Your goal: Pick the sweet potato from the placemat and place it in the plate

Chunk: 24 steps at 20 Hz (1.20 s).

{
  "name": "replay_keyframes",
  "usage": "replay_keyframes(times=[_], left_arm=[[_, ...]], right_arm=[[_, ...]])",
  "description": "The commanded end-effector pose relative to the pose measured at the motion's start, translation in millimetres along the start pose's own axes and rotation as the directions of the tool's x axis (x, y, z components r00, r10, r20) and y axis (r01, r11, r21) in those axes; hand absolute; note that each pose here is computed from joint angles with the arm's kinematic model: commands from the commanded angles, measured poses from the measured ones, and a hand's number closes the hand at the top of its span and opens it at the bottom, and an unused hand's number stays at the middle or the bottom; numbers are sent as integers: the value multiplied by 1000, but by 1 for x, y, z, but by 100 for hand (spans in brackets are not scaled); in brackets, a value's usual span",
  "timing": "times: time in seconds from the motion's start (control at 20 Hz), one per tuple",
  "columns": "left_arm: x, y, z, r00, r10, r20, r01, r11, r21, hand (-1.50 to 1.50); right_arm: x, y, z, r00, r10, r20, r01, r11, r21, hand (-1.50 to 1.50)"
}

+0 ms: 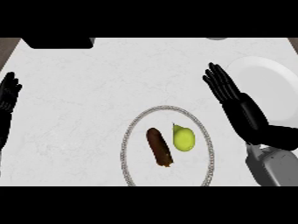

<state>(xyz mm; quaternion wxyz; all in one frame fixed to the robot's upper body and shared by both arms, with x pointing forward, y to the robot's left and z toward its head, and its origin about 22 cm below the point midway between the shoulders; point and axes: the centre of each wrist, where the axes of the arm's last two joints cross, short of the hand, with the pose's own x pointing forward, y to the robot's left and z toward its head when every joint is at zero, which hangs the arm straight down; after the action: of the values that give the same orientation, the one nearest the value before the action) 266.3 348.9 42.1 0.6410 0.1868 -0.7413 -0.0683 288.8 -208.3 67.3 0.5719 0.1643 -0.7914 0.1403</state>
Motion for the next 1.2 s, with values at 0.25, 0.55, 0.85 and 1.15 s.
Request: replay_keyframes(times=[0.25, 0.55, 0.85, 1.15], left_arm=[[-53, -84, 57, 870, 165, -465, -247, 962, -120, 0], [-41, -111, 61, 828, 234, -509, -354, 923, -151, 0], [-42, -110, 66, 821, 232, -522, -355, 923, -148, 0], [-31, -117, 60, 814, 246, -526, -369, 918, -142, 0]], right_arm=[[91, 25, -82, 839, 517, 168, -540, 829, 148, 150], [51, 44, -64, 626, 772, 114, -760, 636, -135, -150], [69, 61, -54, 611, 781, 130, -785, 619, -35, -150], [89, 82, -65, 369, 928, 41, -906, 349, 241, -150]])
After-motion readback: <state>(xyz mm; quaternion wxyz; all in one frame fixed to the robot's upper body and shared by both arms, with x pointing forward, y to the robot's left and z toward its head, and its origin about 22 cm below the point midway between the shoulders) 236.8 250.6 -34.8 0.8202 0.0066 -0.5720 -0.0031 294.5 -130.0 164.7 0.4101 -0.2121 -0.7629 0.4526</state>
